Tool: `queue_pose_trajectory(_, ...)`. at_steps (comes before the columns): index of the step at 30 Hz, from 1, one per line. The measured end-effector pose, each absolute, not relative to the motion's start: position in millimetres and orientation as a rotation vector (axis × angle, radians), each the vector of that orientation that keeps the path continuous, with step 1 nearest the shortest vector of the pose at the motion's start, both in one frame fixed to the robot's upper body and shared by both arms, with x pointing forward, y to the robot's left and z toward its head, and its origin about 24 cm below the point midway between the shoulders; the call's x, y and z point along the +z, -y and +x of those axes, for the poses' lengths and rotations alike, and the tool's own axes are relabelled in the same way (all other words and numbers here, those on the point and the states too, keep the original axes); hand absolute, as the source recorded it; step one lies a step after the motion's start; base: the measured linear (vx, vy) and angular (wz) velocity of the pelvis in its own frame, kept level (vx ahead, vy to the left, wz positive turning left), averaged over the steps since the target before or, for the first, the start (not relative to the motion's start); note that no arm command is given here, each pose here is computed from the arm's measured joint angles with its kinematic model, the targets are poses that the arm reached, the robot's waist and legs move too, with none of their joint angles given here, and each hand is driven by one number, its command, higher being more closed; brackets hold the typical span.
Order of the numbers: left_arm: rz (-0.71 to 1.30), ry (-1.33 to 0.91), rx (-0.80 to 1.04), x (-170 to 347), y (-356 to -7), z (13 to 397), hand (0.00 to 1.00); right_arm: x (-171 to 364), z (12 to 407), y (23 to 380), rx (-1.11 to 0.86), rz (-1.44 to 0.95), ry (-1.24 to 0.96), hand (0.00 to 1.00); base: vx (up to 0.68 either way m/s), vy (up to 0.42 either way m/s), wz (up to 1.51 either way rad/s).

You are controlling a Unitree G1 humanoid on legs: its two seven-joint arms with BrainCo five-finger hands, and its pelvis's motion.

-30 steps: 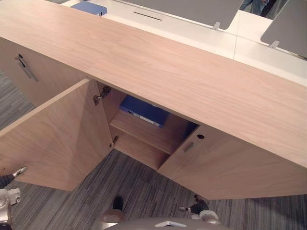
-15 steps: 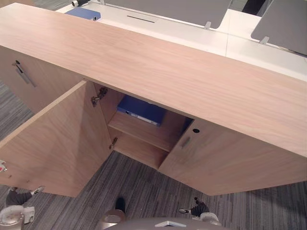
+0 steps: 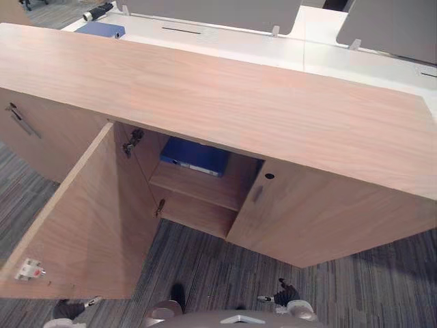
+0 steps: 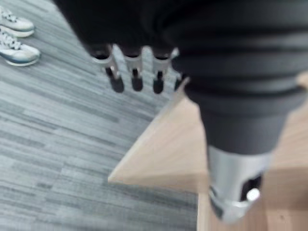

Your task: Walk over to the cabinet, pick up the folder, carry it to the office cabinet, place the folder inside the office cabinet, then close the office cabinet door

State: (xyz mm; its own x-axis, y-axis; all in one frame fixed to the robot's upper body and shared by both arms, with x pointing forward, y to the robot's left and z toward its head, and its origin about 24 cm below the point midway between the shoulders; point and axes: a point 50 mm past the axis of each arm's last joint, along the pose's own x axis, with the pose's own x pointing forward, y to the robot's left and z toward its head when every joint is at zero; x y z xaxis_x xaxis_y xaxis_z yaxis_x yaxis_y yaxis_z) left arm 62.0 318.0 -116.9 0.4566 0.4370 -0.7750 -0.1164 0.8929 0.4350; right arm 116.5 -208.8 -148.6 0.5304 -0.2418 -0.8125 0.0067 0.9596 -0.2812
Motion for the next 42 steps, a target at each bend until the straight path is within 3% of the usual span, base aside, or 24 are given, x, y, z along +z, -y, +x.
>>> queue_pose_trajectory(4, 0.328, -1.061, 0.085, -132.3, -271.5, 67.7, 0.00, -147.1, 122.0, 208.0, -0.133, -0.274, -0.993, 0.00, -0.04, 0.050, -0.15)
queue_pose_trajectory(7, 0.291, -1.048, -0.016, -141.3, -238.1, 69.5, 0.00, -146.0, 126.1, 207.2, -0.129, -0.274, -0.984, 0.00, -0.05, 0.031, -0.19)
queue_pose_trajectory(12, 0.365, -0.998, -0.118, -139.4, -228.1, 90.2, 0.00, -145.4, 128.2, 206.6, -0.128, -0.275, -0.979, 0.00, -0.03, -0.002, -0.23)
queue_pose_trajectory(19, 0.347, -0.809, -0.260, -126.8, -185.0, 151.9, 0.00, -145.1, 130.2, 207.0, -0.122, -0.284, -0.979, 0.00, 0.01, 0.016, -0.20)
queue_pose_trajectory(27, 0.372, -0.708, -0.397, -116.3, -149.4, 180.6, 0.00, -146.2, 129.0, 204.8, -0.107, -0.304, -0.986, 0.00, 0.07, -0.004, -0.19)
queue_pose_trajectory(35, 0.347, -0.666, -0.398, -110.6, -137.1, 191.5, 0.00, -149.6, 124.5, 204.9, -0.113, -0.307, -1.021, 0.00, 0.00, -0.040, -0.03)
queue_pose_trajectory(42, 0.250, -0.667, -0.203, -109.2, -162.5, 187.0, 0.00, -152.6, 116.4, 201.8, -0.140, -0.265, -1.042, 0.00, -0.03, -0.046, 0.12)
